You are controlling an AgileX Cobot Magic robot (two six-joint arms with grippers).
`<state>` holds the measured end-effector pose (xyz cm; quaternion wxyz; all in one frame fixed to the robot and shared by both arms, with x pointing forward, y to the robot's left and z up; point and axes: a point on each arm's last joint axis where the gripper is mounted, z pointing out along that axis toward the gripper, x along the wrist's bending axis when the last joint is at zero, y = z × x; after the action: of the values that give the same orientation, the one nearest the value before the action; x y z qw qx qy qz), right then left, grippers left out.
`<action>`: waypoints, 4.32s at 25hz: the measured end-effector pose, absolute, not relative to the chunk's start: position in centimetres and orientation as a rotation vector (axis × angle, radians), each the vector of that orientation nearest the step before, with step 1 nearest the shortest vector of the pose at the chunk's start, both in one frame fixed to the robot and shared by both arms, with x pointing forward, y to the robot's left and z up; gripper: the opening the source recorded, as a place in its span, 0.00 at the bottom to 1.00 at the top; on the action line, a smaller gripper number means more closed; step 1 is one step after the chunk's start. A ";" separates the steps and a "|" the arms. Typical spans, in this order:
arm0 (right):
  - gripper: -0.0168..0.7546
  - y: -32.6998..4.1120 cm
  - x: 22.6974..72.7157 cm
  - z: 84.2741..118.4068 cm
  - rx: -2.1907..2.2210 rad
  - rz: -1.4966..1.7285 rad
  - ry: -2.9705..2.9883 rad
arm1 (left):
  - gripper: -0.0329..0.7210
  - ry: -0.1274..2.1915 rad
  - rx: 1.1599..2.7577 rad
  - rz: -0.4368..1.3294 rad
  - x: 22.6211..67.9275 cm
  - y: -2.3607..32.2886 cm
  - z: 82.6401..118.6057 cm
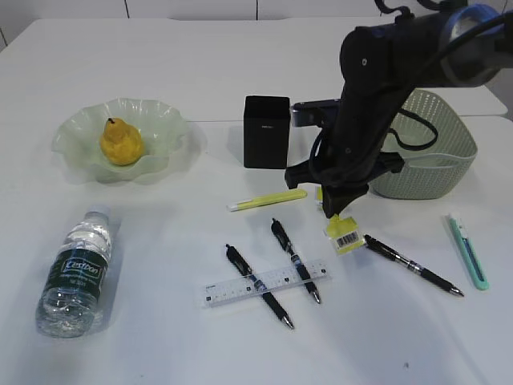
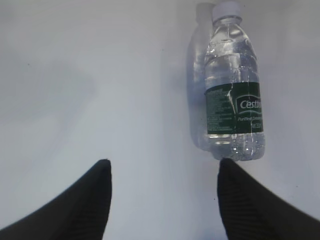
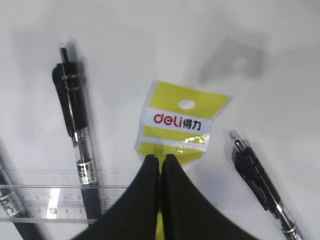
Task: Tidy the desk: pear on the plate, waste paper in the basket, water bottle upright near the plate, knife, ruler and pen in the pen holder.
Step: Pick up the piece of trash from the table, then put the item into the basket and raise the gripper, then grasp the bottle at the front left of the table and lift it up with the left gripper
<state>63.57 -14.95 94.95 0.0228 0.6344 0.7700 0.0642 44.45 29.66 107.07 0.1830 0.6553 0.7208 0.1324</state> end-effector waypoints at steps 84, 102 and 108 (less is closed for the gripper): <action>0.61 -22.6 56.5 103.4 1.951 0.054 2.347 | 0.66 2.001 1.881 0.345 45.3 28.9 106.4; 0.61 -23.1 52.6 106.5 1.897 0.228 2.312 | 0.70 1.973 1.953 0.155 49.9 21.6 99.8; 0.61 -23.1 52.7 106.6 1.890 0.241 2.308 | 0.72 2.033 1.934 0.203 51.5 21.5 97.4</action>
<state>52.68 -23.07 106.57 0.0745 0.6297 0.7690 0.0803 51.51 21.48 97.42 0.1632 0.6782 0.7130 0.0714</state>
